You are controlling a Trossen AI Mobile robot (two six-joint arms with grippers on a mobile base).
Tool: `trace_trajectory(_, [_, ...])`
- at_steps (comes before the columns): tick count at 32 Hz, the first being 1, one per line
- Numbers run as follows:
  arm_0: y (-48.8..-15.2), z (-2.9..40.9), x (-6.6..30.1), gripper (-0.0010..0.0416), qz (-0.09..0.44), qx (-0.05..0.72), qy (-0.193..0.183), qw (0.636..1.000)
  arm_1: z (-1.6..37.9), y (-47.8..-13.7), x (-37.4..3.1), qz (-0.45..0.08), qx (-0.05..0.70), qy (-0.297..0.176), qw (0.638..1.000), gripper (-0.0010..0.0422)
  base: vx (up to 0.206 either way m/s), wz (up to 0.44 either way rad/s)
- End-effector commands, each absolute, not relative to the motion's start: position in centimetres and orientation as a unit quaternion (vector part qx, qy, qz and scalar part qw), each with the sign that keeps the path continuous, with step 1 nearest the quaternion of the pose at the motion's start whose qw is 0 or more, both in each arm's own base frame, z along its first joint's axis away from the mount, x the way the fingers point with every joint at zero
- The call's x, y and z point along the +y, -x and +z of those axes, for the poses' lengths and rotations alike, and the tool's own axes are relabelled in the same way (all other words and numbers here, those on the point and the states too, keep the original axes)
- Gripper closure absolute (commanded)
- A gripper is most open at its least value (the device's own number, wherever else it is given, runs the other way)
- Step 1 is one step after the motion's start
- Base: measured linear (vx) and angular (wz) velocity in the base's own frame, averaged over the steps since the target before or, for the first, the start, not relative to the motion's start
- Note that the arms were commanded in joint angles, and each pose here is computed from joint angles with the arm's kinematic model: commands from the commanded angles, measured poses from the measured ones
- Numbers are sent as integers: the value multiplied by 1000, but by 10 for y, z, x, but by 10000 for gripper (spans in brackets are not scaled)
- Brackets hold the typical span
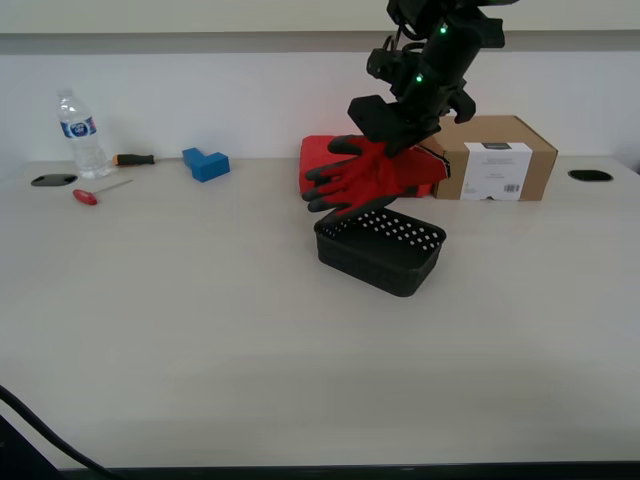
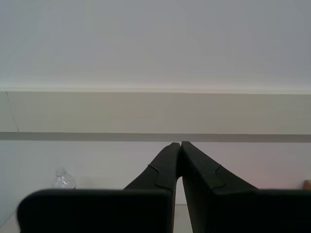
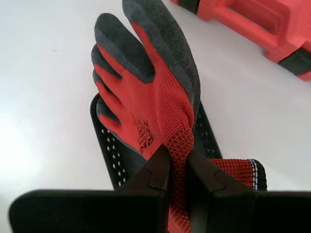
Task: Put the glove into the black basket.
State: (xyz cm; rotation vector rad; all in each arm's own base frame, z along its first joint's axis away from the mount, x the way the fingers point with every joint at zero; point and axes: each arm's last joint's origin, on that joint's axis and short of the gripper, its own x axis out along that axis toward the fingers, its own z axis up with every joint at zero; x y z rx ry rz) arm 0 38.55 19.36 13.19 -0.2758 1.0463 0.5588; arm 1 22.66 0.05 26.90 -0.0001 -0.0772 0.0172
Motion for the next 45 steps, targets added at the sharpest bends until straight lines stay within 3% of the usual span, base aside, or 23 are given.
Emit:
trace_trajectory(1, [-386, 132, 193, 406, 260, 490, 125, 823, 270, -227, 0, 9, -41, 0, 999, 412, 0, 0])
trace_trajectory(9, [-385, 125, 193, 406, 256, 502, 123, 817, 270, -226, 0, 9, -42, 0, 999, 412, 0, 0])
trace_trajectory(14, [-382, 86, 191, 406, 240, 564, 122, 781, 270, -226, 0, 9, -42, 0, 999, 412, 0, 0])
trace_trajectory(18, [-384, 85, 193, 406, 216, 562, 90, 793, 270, -226, 0, 8, -42, 0, 999, 412, 0, 0])
trace_trajectory(31, [-383, 86, 192, 406, 203, 569, 78, 793, 270, -226, 0, 8, -42, 0, 999, 412, 0, 0])
trace_trajectory(34, [-385, 86, 190, 383, 207, 570, 55, 793, 270, -226, 0, 9, -42, 0, 999, 412, 0, 0])
trace_trajectory(36, [-387, 86, 188, 328, 204, 569, 42, 795, 270, -226, 0, 9, -42, 0, 999, 412, 0, 0])
trace_trajectory(40, [-388, 87, 188, 265, 194, 566, 49, 800, 270, -226, 0, 9, -42, 0, 999, 412, 0, 0])
trace_trajectory(45, [-389, 103, 189, 254, 200, 546, 44, 813, 270, -226, 0, 8, -42, 0, 999, 412, 0, 0])
